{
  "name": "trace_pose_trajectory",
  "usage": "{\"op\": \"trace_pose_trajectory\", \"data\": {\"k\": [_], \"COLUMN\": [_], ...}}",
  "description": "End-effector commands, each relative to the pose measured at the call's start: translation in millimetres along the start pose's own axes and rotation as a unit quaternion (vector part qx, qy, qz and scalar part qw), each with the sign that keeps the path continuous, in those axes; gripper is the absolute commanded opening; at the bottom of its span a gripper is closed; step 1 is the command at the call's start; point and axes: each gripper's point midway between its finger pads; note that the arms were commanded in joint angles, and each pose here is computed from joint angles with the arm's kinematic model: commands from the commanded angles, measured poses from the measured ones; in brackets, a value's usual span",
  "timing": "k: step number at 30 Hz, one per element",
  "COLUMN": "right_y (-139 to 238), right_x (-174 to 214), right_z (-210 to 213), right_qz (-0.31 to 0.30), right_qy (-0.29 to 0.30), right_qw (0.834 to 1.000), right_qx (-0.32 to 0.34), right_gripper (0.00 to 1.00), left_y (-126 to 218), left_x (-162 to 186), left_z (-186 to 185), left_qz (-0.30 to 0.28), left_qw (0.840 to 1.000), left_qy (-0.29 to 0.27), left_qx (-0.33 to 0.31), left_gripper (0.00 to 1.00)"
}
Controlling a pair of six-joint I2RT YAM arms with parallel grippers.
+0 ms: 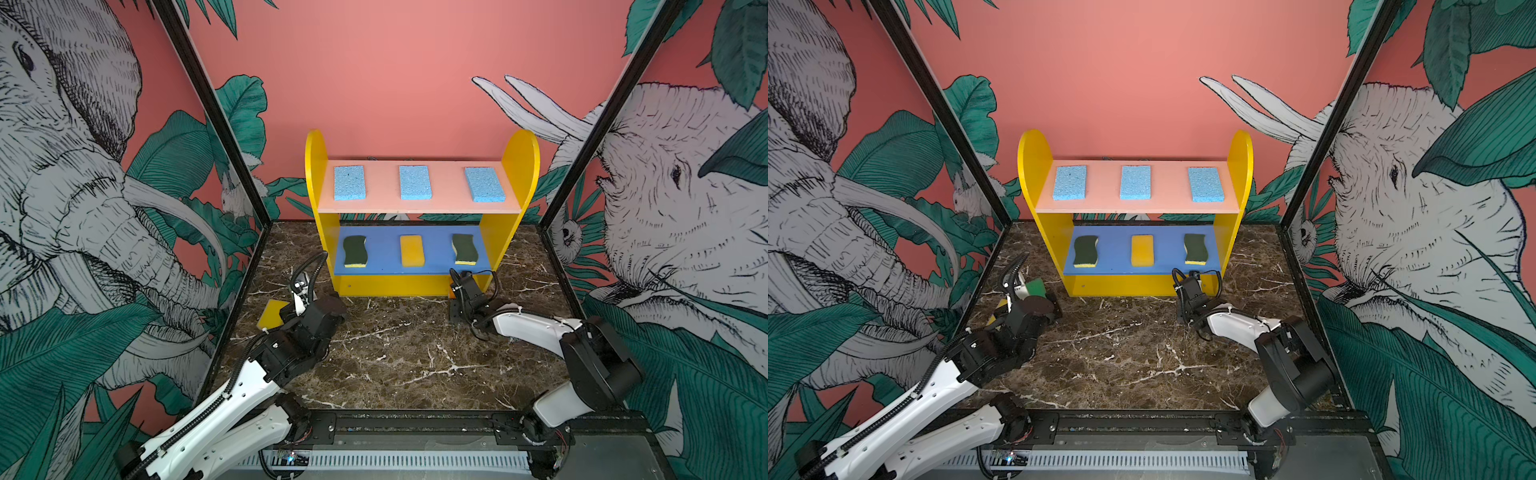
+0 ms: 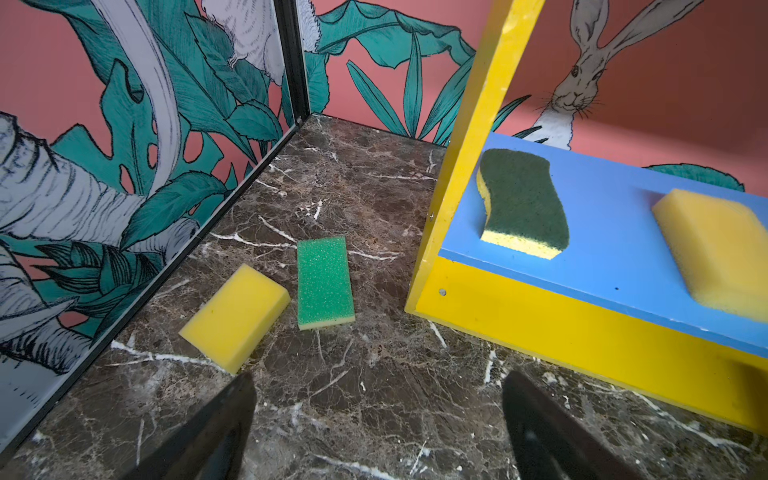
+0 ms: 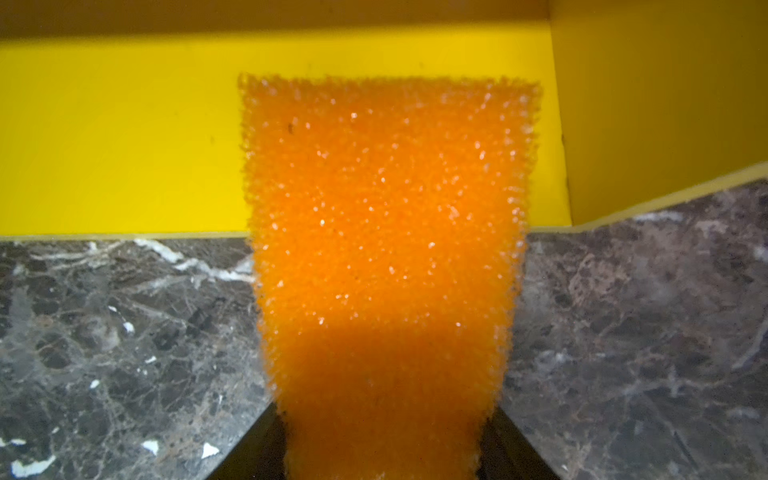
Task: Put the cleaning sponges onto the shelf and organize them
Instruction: 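Carry the orange sponge with the right gripper toward the shelf's yellow base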
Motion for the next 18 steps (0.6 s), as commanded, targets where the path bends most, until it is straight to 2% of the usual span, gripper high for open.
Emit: {"op": "trace_pose_trajectory", "data": {"k": [1, 5, 18], "right_y": [-1.0, -1.8, -11.0], "right_x": [-19.0, -30.9, -12.4], "right_z": [5.4, 8.5, -5.5], "right_qz": [-0.035, -0.044, -0.026], "right_qy": [0.021, 0.021, -0.003], "right_qw": [0.999, 0.999, 0.999], "right_qx": [0.006, 0.008, 0.03], "right_gripper": [0.61, 0.62, 0.61], "left_y": [-2.3, -2.8, -2.4], "left_x": [-2.2, -2.3, 1.9], "left_z": [4.8, 4.6, 10.2], "left_qz": [-0.015, -0.017, -0.02], "left_qw": [1.0, 1.0, 1.0], "left_qy": [0.007, 0.005, 0.0], "left_qx": [-0.016, -0.016, -0.021], "left_gripper": [0.93, 0.93, 0.92]}}
Point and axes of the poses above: each gripper's point midway between its finger pads, its own y axis back along the fingers, its own z axis along the line the jaws close on, x = y × z, and after that the axes turned 7 degrees about -y, right-handed
